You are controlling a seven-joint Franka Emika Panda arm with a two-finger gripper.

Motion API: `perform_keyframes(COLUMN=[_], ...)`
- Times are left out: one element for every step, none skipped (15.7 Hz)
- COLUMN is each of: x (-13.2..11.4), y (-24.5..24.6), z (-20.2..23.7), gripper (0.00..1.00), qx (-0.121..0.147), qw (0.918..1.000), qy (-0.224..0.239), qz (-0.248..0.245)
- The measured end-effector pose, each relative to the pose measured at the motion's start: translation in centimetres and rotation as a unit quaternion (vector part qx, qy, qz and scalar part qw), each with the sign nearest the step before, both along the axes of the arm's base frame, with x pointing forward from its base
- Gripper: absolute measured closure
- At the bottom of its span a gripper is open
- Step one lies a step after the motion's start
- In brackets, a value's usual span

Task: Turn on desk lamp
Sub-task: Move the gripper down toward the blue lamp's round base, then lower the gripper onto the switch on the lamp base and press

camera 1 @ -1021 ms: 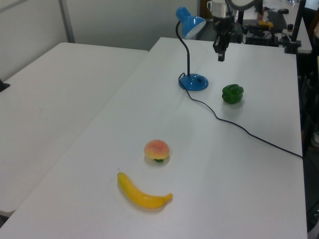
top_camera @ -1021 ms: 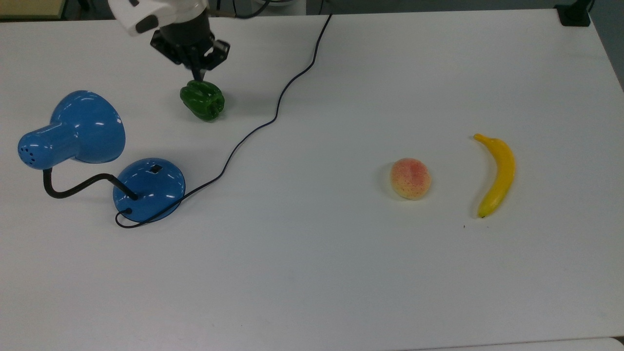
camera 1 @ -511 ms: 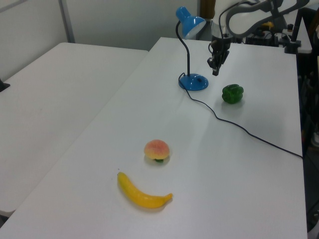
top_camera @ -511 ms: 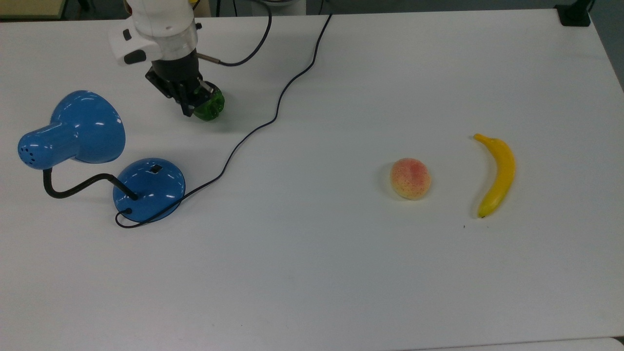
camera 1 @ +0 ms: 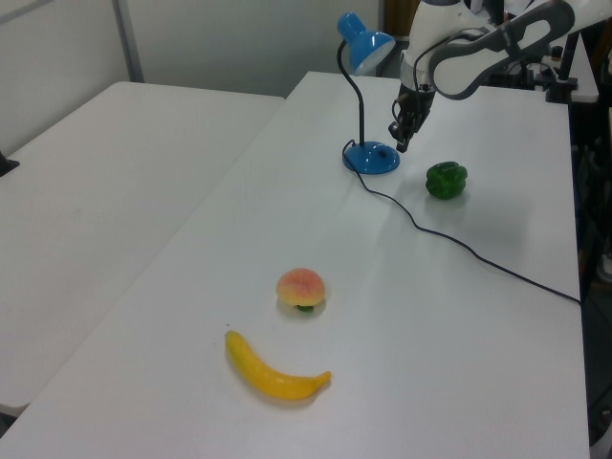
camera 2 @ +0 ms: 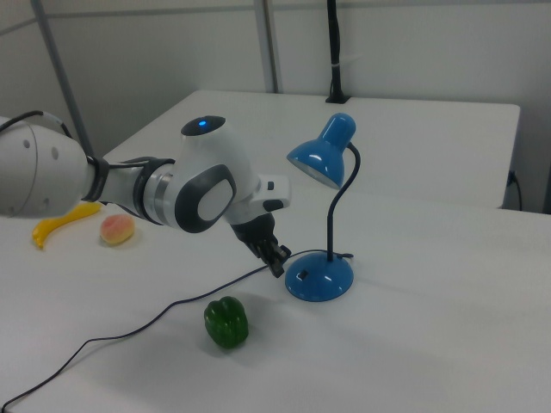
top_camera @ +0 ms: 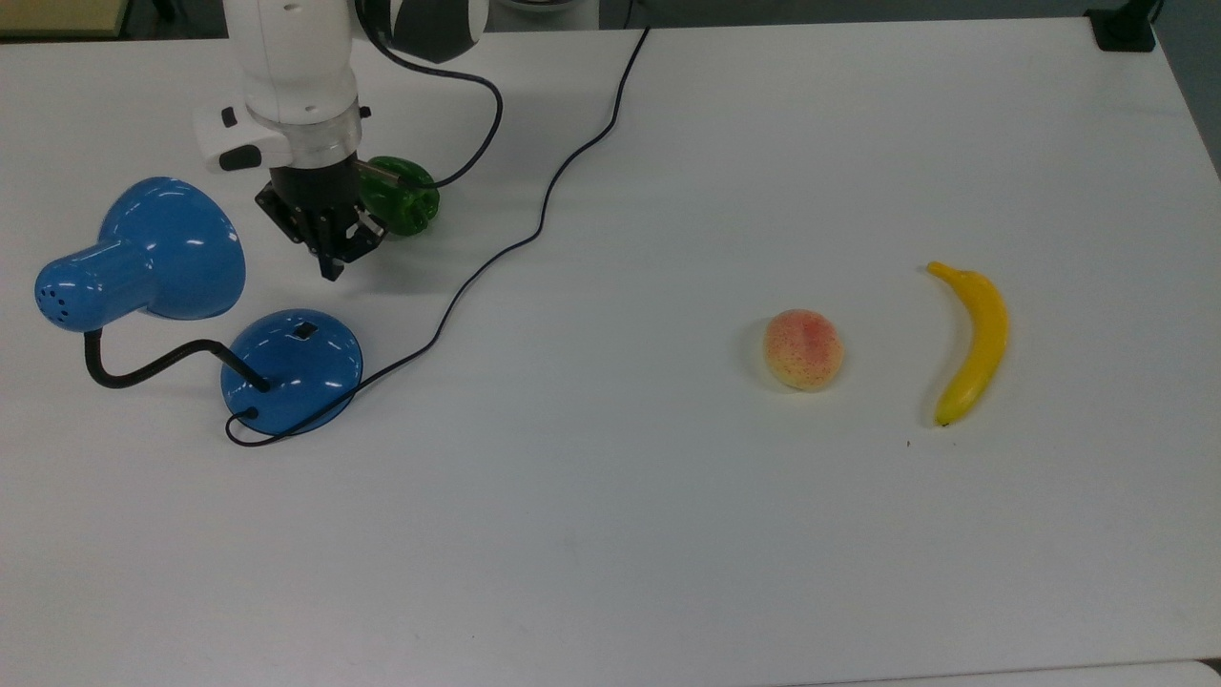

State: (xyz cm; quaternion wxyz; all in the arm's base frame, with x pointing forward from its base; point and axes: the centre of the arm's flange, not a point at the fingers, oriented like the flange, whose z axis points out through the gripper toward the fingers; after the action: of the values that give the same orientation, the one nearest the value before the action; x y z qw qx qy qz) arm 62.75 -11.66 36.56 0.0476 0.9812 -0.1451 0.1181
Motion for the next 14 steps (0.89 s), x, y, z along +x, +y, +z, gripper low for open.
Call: perform_keyframes(x=[0.2,0.4,0.6,0.8,0.9,1.0,1.1,1.3,1.4,1.5,1.7,1.8,1.9,1.9], y=[-0.3,-0.5,-0.7,-0.7,-0.7,-0.7,-0.7,-0.6,-0.6,-0.6,-0.6,-0.5,-0.5,-0.5], z=[-0.1,-0.1,-0.1,-0.2,-0.4,-0.5,-0.7,-0.9,-1.1,-1.3,-1.5,-1.7,-1.8,-2.0], gripper=[0.99,0.99,0.99,0.99,0.99,0.99,0.99,0.99,0.99,0.99,0.99,0.99,0.99,0.99], qx=[-0.002,-0.005,-0.007,-0.009,-0.013,-0.017,-0.02,-0.022,-0.023,-0.025,-0.026,-0.028,-0.029,-0.029], qw=[0.9999,0.9997,0.9995,0.9992,0.999,0.9987,0.9985,0.9981,0.9977,0.9972,0.9968,0.9964,0.996,0.9959], qy=[-0.01,-0.022,-0.032,-0.039,-0.044,-0.047,-0.05,-0.055,-0.062,-0.067,-0.071,-0.076,-0.081,-0.082], qz=[0.0,0.0,0.001,0.003,0.007,0.011,0.014,0.016,0.018,0.02,0.023,0.025,0.026,0.027])
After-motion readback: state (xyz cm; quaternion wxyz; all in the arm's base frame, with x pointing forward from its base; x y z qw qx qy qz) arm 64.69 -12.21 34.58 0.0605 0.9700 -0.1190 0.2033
